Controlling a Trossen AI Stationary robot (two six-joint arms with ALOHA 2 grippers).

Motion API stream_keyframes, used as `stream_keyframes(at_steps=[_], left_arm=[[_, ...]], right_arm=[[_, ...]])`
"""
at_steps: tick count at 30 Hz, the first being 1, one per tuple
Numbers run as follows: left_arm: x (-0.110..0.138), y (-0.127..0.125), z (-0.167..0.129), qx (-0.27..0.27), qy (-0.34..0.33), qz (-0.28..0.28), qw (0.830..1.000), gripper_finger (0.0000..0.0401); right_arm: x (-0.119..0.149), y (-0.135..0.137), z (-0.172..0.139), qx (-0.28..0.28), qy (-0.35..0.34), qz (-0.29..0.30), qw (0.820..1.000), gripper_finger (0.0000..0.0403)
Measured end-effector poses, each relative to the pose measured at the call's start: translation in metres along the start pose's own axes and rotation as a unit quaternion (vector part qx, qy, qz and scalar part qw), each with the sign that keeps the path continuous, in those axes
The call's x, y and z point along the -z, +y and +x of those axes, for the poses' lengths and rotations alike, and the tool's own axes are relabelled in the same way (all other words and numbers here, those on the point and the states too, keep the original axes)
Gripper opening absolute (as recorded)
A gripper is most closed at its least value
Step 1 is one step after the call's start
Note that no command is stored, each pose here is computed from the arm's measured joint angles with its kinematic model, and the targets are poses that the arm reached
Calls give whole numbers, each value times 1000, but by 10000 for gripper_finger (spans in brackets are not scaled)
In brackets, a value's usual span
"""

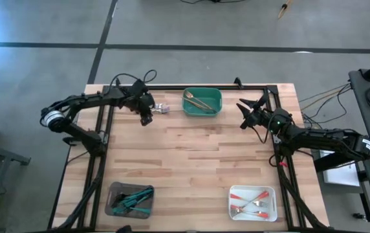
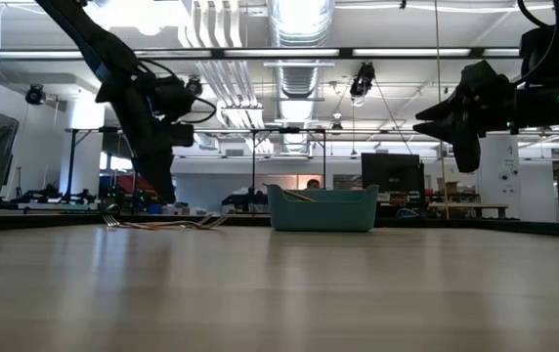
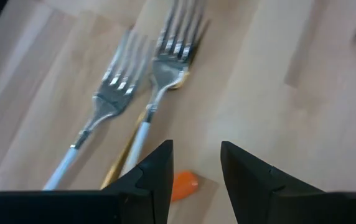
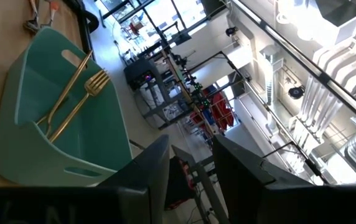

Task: Sort silverware by color (type)
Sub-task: Put the orange fork into the white bin

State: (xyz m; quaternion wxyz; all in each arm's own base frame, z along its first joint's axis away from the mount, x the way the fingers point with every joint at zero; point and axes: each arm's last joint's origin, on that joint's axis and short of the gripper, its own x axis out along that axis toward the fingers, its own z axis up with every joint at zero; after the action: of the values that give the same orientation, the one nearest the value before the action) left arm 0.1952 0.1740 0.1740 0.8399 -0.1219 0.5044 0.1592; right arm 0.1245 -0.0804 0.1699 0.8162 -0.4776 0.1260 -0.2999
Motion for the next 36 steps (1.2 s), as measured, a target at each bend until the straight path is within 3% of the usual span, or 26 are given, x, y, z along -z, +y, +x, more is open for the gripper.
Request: stream_keyframes(at_steps=[16, 29, 36], left_arm=[[8, 17, 17, -101, 59, -34, 993, 116], [9, 22, 39, -99, 70, -53, 991, 117], [11, 20, 38, -89, 78, -94, 989, 117]], right_arm=[[0, 0, 0, 0, 0, 0, 1000, 116], [0, 0, 0, 0, 0, 0, 1000, 116], [0, 0, 0, -1, 0, 0, 1000, 116]])
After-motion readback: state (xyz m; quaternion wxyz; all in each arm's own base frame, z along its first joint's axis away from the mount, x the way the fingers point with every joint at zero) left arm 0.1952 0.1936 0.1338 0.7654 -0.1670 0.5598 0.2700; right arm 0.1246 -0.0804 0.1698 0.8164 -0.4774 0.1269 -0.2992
